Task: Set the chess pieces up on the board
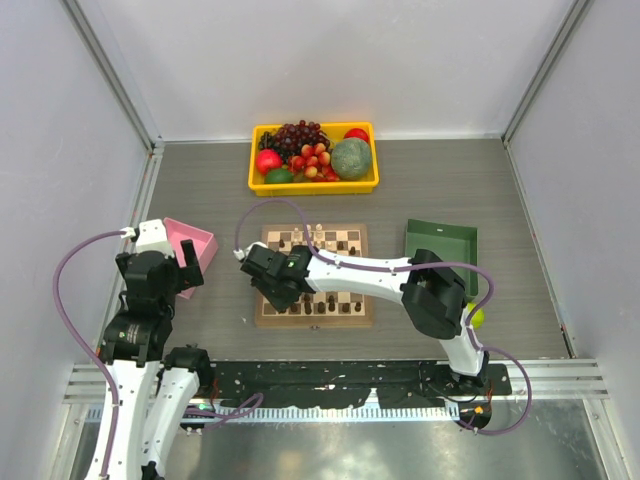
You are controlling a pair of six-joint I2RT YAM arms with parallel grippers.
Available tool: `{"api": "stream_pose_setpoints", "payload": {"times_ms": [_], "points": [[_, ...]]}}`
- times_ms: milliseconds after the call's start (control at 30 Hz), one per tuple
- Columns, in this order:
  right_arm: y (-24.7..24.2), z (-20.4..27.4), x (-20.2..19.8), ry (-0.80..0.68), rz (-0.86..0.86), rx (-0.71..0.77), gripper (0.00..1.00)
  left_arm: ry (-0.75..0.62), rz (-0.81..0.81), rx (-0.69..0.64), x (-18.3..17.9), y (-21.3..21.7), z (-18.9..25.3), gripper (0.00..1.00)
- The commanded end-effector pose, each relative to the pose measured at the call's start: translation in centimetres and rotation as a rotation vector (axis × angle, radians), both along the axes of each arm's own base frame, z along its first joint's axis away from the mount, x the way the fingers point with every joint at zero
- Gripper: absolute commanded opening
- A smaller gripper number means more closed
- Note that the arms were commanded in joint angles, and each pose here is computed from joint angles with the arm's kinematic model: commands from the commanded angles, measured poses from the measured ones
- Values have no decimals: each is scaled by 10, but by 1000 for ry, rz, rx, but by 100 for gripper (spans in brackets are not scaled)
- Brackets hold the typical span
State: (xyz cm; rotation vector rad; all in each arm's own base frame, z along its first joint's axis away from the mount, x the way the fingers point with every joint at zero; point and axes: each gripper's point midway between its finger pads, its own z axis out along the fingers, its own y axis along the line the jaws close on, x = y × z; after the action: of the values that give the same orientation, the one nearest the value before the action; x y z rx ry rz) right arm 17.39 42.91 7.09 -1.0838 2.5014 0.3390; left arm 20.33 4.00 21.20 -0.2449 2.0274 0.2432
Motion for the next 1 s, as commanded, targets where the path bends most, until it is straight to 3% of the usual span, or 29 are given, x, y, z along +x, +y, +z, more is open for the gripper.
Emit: {"api": "stream_pose_setpoints", "payload": {"times_ms": [0,467,767,967], "points": [[6,3,-1,-9,0,28,20,-37,18,-3,6,2,7,99],[11,2,3,-25,1,38,22,-35,10,-8,7,1,6,99],[17,15,4,-35,15,82,39,-36,9,-6,6,1,7,99],[23,43,10,-70,-3,144,43,-41,13,-5,6,1,8,99]]}}
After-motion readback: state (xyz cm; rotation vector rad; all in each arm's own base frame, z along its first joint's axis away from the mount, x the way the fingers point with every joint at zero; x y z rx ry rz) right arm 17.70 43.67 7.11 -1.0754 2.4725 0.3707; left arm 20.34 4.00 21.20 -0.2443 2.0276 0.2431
